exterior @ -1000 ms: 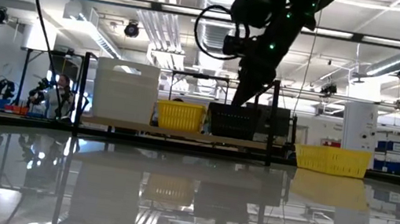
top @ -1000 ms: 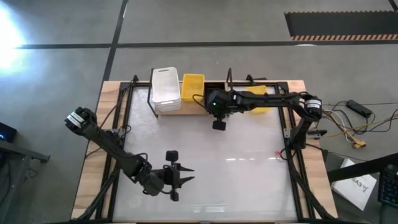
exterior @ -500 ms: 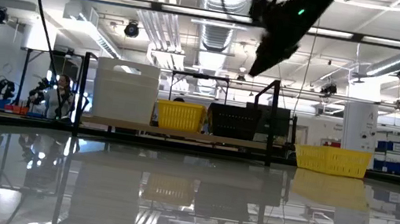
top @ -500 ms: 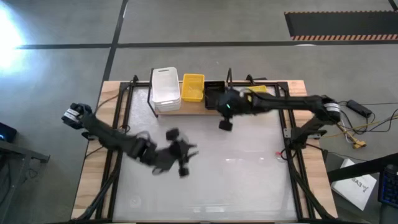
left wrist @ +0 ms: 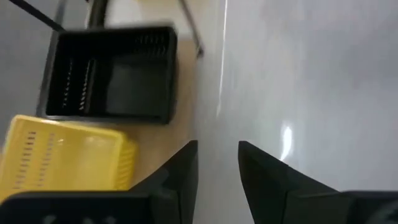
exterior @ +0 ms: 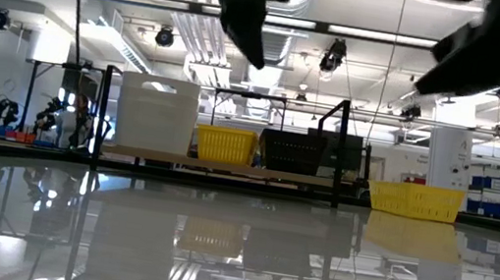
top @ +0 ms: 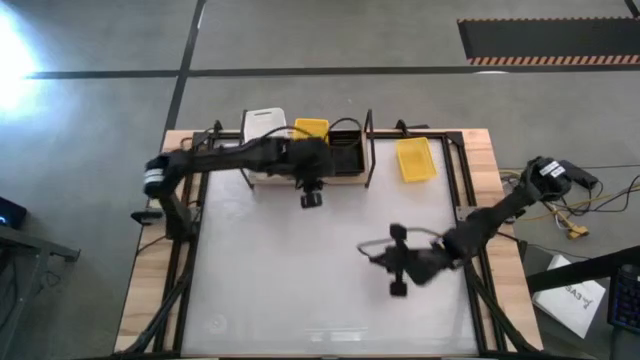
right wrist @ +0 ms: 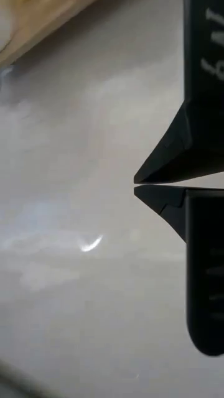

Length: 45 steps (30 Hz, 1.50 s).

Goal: Stack baskets on shelf by color
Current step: Adjust the stacked yellow bins on the shelf

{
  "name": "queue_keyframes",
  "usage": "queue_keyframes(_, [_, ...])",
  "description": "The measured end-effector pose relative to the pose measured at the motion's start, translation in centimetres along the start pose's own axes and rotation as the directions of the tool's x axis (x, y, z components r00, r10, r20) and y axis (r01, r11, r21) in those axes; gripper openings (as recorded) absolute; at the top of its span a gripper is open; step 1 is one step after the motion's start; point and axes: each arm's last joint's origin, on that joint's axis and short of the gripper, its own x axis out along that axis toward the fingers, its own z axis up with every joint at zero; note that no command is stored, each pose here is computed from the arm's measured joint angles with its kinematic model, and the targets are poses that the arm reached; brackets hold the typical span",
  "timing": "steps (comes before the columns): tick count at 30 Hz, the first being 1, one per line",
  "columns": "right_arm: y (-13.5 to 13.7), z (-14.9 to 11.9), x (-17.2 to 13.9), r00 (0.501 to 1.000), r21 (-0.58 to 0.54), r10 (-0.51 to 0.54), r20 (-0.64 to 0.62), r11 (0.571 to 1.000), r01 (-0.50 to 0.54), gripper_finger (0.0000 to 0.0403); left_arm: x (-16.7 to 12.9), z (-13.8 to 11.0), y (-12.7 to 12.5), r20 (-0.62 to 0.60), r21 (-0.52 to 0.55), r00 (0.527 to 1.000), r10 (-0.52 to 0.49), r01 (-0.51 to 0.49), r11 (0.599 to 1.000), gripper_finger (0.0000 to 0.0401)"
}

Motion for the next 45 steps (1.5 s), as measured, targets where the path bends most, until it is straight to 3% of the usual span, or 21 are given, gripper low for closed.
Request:
queue_keyframes(5, [3.2,-2.2,-0.3,0.992,-0.031,0.035,0.117,0.999,-0.031,0.0009,2.5,0.1,2.4,-0.174,0.160,0.985,0.000,0.028,0.987,0.0110])
queue_keyframes(14, [5.4,-4.4,1.2,0.995,-0.059,0.037,0.098,0.998,-0.031,0.0009,7.2,-1.5,5.6,-0.293,0.160,0.956,-0.011,0.060,0.985,0.0202])
queue_keyframes(20, [5.8,-5.9,2.7,0.999,-0.033,0.013,0.049,0.999,-0.011,0.0009,8.7,-1.7,7.6,-0.267,0.163,0.961,0.078,-0.035,0.986,0.0235])
queue_keyframes(25, [6.0,-6.6,3.5,0.999,-0.006,0.005,0.032,1.000,-0.004,0.0009,9.1,-1.9,8.5,-0.243,0.206,0.963,0.116,-0.066,0.976,0.0235])
queue_keyframes(32, [6.1,-6.5,3.5,0.999,0.014,0.014,0.046,1.000,-0.015,0.0009,10.2,-3.8,9.6,-0.306,0.179,0.946,0.111,-0.058,0.982,0.0233])
queue_keyframes(38, [6.2,-6.4,3.5,0.999,0.018,0.017,0.051,1.000,-0.018,0.0009,10.6,-4.5,9.2,-0.326,0.155,0.944,0.043,0.009,0.988,0.0191])
queue_keyframes(45, [6.2,-6.4,3.5,0.998,0.018,0.017,0.052,1.000,-0.018,0.0009,10.0,-3.1,7.8,-0.279,0.158,0.960,0.017,0.029,0.987,0.0147])
